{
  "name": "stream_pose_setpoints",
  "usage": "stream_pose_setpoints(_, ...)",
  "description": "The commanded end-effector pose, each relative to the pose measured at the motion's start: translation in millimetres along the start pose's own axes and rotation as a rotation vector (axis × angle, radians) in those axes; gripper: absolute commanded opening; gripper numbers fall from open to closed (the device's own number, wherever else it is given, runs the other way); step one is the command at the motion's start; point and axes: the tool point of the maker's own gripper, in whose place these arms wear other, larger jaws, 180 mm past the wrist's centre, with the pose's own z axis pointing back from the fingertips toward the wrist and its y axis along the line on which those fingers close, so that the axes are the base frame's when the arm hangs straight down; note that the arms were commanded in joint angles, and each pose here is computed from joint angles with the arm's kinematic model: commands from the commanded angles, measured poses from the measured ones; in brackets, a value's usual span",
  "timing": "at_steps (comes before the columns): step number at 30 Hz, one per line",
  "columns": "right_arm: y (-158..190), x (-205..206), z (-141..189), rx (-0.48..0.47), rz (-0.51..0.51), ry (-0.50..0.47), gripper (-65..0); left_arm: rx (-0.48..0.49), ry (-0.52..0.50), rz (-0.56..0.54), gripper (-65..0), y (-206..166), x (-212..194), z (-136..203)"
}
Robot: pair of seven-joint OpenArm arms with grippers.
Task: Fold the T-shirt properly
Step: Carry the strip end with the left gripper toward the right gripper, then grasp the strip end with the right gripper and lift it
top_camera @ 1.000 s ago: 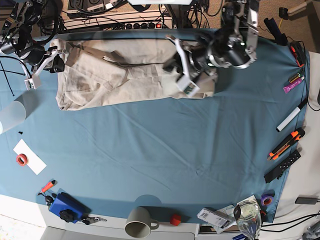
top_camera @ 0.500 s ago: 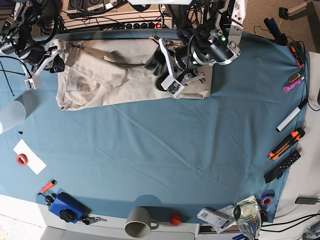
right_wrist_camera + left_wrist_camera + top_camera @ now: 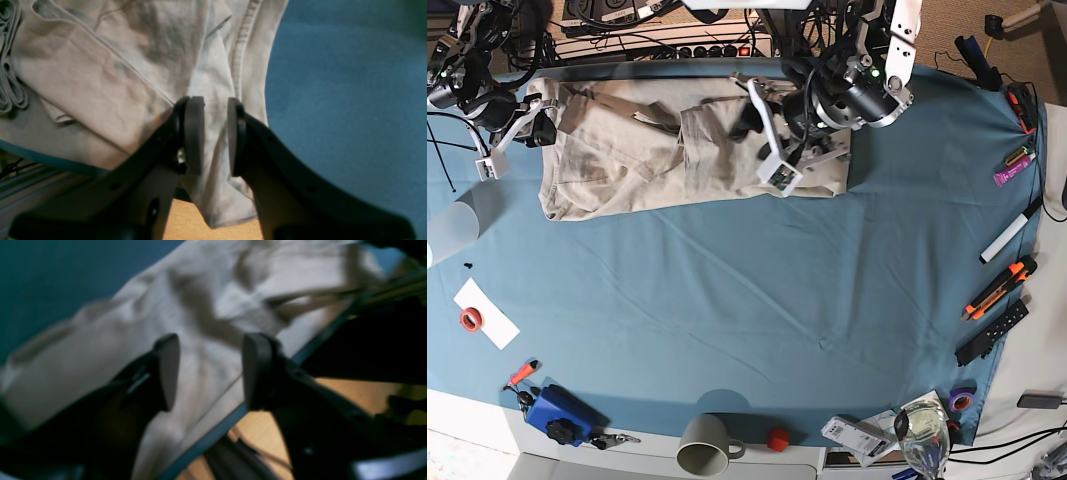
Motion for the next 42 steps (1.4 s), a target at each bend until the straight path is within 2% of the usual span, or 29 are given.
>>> stream_pose_setpoints(1, -3.0, 14.6, 6.7, -0.008, 0.034, -0.048, -52.0, 0.006, -0.032, -0.004, -40.6, -1.9, 8.6, 4.8)
stream_pose_setpoints(3, 2.1, 17.4, 6.9, 0.019, 0.056, -0.064, -52.0, 0.05, -0.013, 0.001, -43.8, 2.8, 3.5, 10.3)
stream_pose_setpoints(6, 9.9, 22.2, 7.6, 0.061, 0.07, -0.091, -52.0, 0.076, -0.049, -0.008, -47.5, -0.9, 6.3, 26.1)
stream_pose_setpoints(8, 11.9, 23.6, 8.0, 0.072, 0.073, -0.099, -52.0, 0.083, -0.094, -0.012, -47.7, -6.0, 11.4, 39.7)
stream_pose_setpoints(11, 12.7, 31.0, 9.4, 0.075, 0.079, -0.134, -52.0, 0.096, -0.057, -0.01, -47.7, -4.9, -6.9, 41.7)
stream_pose_setpoints(16, 5.5, 36.8, 8.7, 0.037, 0.097, -0.13, -51.9, 0.102, -0.021, -0.003, -47.7, -5.6, -21.2, 43.2)
stream_pose_setpoints(18, 5.2, 36.7, 8.7, 0.035, 0.098, -0.129, -45.0, 0.097, -0.016, 0.002, -47.7, -7.1, -23.7, 43.3)
stream_pose_setpoints(20, 0.3, 30.7, 8.0, 0.009, 0.103, -0.099, -34.1, 0.095, -0.01, 0.006, -47.7, -8.1, -26.1, 43.5)
stream_pose_setpoints(22, -6.7, 23.1, 7.8, -0.029, 0.113, -0.063, -28.4, 0.092, -0.004, 0.012, -47.6, -9.5, -29.0, 43.7)
stream_pose_setpoints(26, -9.6, 18.7, 7.7, -0.045, 0.116, -0.045, -28.3, 0.089, 0.004, 0.019, -47.6, -11.2, -32.6, 44.0)
stream_pose_setpoints(30, -12.0, 32.3, 8.3, -0.059, 0.092, -0.1, -28.4, 0.088, 0.005, 0.02, -47.6, -11.5, -33.2, 44.1)
stream_pose_setpoints(33, -17.4, 38.9, 7.7, -0.084, 0.086, -0.106, -28.4, 0.088, 0.003, 0.021, -47.6, -11.6, -32.8, 44.0)
stream_pose_setpoints(42, -38.1, 7.4, -23.7, -0.023, -0.06, 0.006, -28.4, 0.087, -0.009, 0.022, -47.6, -11.9, -30.3, 43.9)
